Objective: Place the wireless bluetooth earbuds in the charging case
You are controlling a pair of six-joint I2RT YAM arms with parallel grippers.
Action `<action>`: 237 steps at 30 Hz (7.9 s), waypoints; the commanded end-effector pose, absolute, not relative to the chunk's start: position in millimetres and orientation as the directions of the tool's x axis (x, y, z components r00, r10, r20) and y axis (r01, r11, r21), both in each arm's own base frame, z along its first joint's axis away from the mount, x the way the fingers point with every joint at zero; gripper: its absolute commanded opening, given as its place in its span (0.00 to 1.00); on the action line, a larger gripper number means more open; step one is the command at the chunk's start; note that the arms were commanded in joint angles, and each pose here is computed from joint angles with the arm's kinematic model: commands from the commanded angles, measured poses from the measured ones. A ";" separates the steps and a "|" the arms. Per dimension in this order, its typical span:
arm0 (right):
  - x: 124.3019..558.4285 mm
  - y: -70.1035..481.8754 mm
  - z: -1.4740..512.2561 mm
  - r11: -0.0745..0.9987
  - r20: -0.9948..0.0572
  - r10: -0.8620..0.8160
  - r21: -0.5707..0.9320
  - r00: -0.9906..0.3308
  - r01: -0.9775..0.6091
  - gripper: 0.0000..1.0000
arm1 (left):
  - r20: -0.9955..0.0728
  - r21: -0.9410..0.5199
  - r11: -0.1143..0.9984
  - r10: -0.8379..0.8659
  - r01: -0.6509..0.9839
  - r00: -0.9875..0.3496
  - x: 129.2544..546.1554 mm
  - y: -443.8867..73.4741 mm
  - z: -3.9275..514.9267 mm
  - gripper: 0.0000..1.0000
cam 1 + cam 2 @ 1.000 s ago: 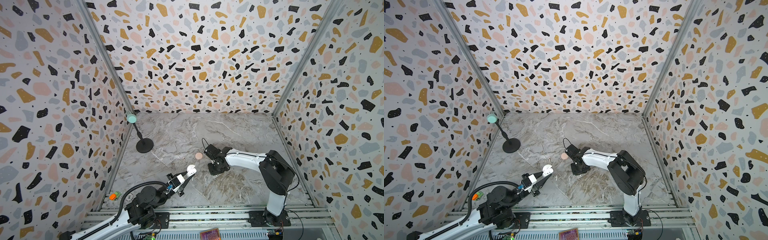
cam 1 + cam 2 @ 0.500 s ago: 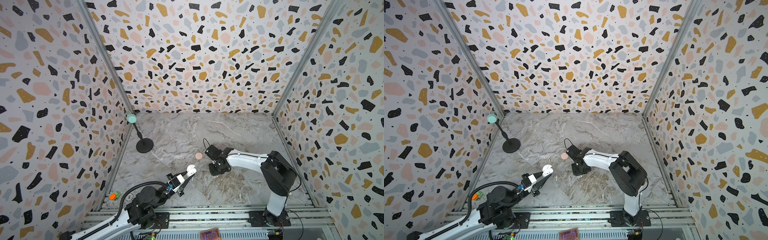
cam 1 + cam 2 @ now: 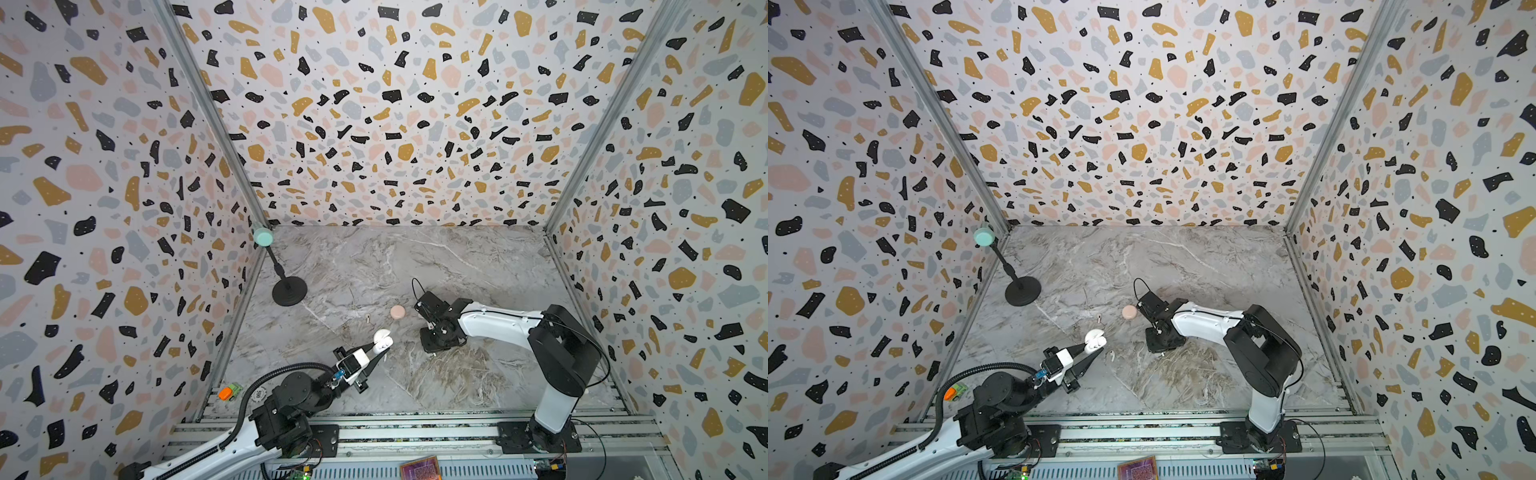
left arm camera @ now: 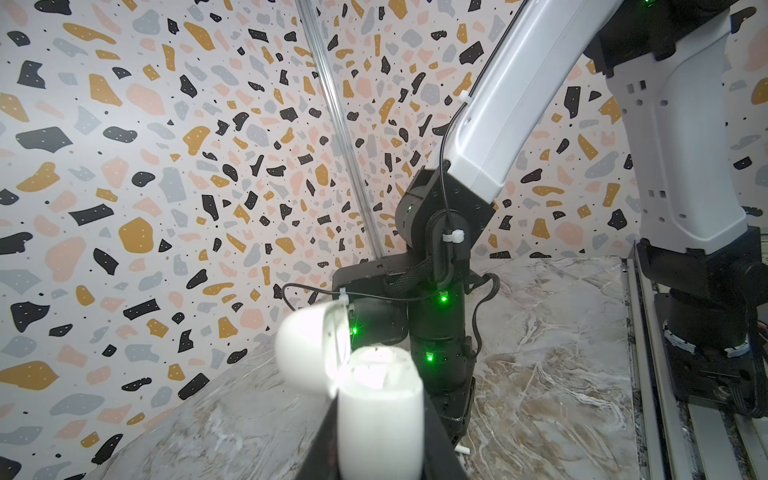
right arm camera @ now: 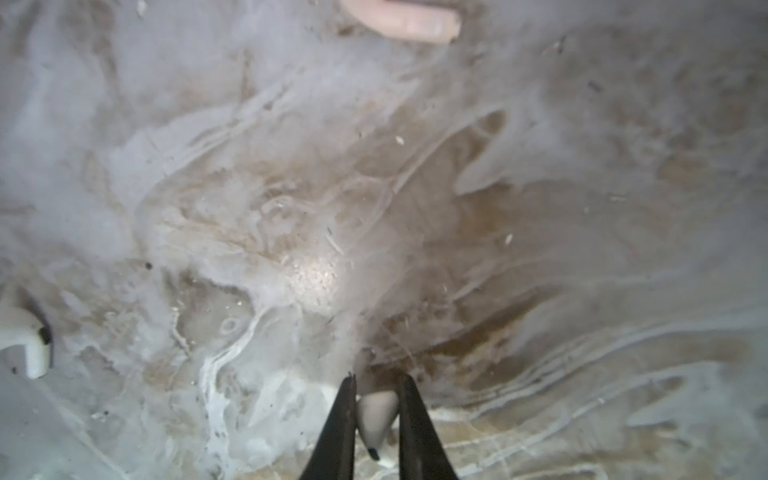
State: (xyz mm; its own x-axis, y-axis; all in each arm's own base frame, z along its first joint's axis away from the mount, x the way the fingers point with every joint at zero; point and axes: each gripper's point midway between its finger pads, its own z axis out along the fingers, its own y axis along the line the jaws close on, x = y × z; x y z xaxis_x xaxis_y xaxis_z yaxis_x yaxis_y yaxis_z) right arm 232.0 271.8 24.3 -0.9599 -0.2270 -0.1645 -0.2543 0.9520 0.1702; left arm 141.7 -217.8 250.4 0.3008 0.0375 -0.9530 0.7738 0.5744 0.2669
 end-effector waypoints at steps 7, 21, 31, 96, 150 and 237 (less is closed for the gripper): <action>235.5 274.4 46.9 0.945 -0.224 -0.184 0.229 -0.957 -0.235 0.16 | -0.945 0.273 0.572 0.011 0.773 0.326 138.8 -218.0 257.2 0.00; 236.4 271.9 54.6 0.939 -0.236 -0.159 0.265 -0.959 -0.221 0.15 | -0.946 0.275 0.571 0.016 0.774 0.324 139.1 -218.9 256.3 0.00; 235.1 268.8 49.2 0.944 -0.219 -0.166 0.248 -0.961 -0.219 0.16 | -0.946 0.276 0.567 0.017 0.776 0.324 138.8 -219.5 256.2 0.00; 237.3 247.1 19.6 0.975 -0.119 -0.216 0.032 -0.969 -0.221 0.28 | -0.941 0.282 0.569 0.008 0.773 0.337 136.5 -217.0 258.8 0.00; 230.1 293.1 147.8 0.842 -0.486 -0.174 0.377 -0.856 -0.385 0.00 | -0.946 0.285 0.551 0.031 0.784 0.322 137.3 -222.8 250.8 0.00; 142.7 379.3 318.2 0.475 -0.862 0.181 0.499 -0.474 -0.725 0.00 | -0.964 0.103 0.620 -0.131 0.778 0.232 144.7 -209.2 268.1 0.00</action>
